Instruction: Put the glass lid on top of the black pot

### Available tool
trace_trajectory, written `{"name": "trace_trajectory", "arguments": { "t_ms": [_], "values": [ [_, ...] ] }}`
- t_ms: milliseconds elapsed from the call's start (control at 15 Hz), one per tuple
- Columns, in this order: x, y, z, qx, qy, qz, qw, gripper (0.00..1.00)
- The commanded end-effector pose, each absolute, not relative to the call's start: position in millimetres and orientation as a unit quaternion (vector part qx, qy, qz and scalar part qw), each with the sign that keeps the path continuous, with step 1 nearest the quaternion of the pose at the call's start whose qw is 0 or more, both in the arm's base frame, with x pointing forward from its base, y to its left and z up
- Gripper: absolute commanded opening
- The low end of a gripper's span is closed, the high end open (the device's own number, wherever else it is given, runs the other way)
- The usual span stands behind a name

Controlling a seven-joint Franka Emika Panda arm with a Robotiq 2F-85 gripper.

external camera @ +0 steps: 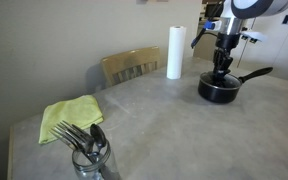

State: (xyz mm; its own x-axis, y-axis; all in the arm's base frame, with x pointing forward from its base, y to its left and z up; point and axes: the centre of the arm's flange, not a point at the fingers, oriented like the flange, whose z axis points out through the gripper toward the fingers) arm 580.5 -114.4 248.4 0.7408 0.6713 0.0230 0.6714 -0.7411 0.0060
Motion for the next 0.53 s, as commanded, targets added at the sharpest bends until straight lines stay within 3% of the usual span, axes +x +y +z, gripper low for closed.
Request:
{"name": "trace_trajectory", "arguments": {
  "t_ms": [0,133,200,267,467],
  "values": [
    [568,-113,253,-0.942,-0.336,-0.006,0.013,0.12],
    [570,-115,255,-0.948,-0.317,-0.008,0.018,0.12],
    [571,-115,257,-0.951,-0.31,-0.011,0.018,0.52],
    [573,-116,261,-0.954,-0.3,-0.017,0.015,0.64],
    [577,-120,279,-0.958,-0.283,-0.032,0.008,0.84]
  ]
}}
